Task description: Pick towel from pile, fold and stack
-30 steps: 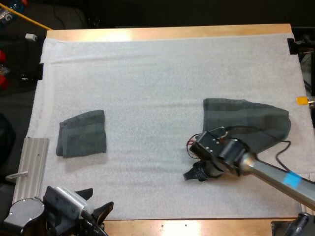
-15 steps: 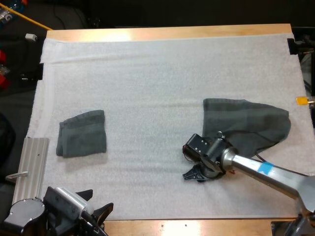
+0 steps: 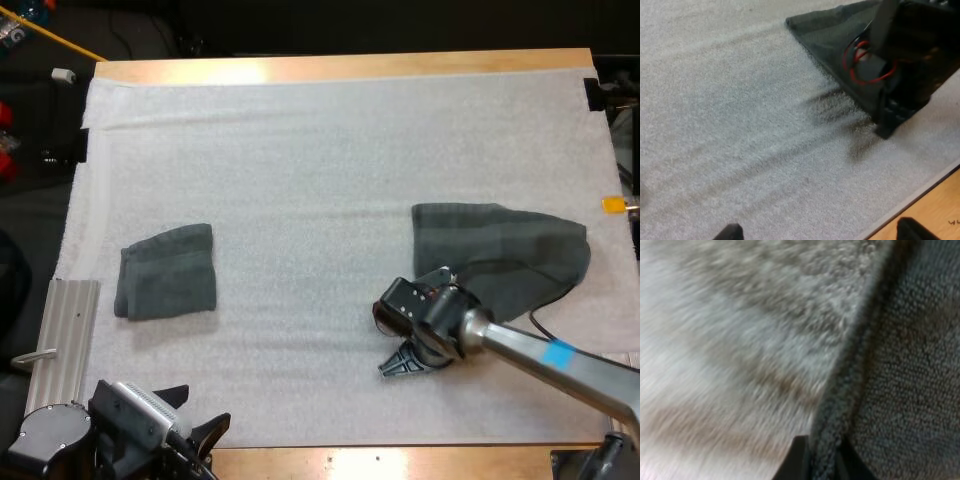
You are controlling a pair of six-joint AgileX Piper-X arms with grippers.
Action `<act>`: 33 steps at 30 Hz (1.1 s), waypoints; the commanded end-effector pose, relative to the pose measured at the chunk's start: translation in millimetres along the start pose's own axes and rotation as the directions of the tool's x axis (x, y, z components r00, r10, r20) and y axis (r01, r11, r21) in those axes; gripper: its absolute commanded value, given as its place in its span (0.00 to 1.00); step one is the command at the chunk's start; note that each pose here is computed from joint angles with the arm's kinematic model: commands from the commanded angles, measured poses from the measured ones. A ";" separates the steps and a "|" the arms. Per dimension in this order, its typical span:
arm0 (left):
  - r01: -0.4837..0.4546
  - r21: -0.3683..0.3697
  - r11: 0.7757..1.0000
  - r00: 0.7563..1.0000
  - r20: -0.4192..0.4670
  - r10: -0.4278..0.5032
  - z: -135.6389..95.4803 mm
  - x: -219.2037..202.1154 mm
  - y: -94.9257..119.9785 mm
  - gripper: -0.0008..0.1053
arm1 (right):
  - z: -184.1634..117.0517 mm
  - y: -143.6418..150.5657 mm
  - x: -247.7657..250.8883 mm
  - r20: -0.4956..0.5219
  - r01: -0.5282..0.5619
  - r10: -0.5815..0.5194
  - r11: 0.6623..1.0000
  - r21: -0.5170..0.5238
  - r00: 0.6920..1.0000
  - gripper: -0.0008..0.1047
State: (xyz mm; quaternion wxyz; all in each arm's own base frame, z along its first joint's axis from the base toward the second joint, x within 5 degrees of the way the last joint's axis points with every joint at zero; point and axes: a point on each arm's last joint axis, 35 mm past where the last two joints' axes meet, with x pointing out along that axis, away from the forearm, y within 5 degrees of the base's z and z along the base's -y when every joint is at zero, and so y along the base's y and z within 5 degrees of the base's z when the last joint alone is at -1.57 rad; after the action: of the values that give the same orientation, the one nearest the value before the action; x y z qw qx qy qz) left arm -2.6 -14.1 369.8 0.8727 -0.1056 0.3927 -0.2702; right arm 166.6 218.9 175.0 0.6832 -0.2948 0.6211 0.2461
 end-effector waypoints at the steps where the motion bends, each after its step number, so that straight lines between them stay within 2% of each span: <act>1: 0.008 0.018 1.000 1.000 0.000 -0.008 0.9 -0.8 -0.7 0.57 | -5.2 3.7 -11.6 0.017 -0.004 0.004 0.999 -0.039 1.000 0.01; 6: 0.011 0.038 0.999 1.000 0.022 -0.012 5.3 0.3 -1.0 0.57 | -23.7 25.0 -37.7 0.078 -0.028 0.038 0.991 -0.130 0.996 0.01; 10: 0.007 0.023 1.000 1.000 -0.011 -0.006 12.3 6.9 0.8 0.57 | -39.3 45.0 -47.6 0.115 -0.064 0.086 0.981 -0.184 0.990 0.01; 14: 0.001 0.008 1.000 0.999 -0.044 -0.001 22.6 16.3 3.2 0.57 | -52.0 57.9 -47.4 0.098 -0.103 0.121 0.980 -0.170 0.988 0.01; 19: 0.004 0.015 1.000 1.000 -0.029 -0.003 38.1 26.7 5.1 0.57 | -63.6 78.5 -48.9 0.075 -0.151 0.171 0.964 -0.221 0.982 0.01; 25: 0.004 0.017 1.000 1.000 -0.025 -0.004 51.0 36.8 7.4 0.57 | -72.9 92.2 -50.7 0.066 -0.161 0.175 0.971 -0.177 0.982 0.01; 33: -0.002 -0.013 1.000 0.997 -0.076 0.001 76.2 67.2 16.6 0.57 | -77.7 99.1 -51.9 0.143 -0.056 0.072 0.992 -0.116 0.987 0.01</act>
State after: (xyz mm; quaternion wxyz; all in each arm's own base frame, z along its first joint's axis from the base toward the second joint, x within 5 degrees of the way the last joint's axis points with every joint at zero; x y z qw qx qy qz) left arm 95.3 -38.5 370.8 0.8569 -0.0985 0.4307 -0.2657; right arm 36.6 236.8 210.2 0.6935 -0.2948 0.5690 0.3294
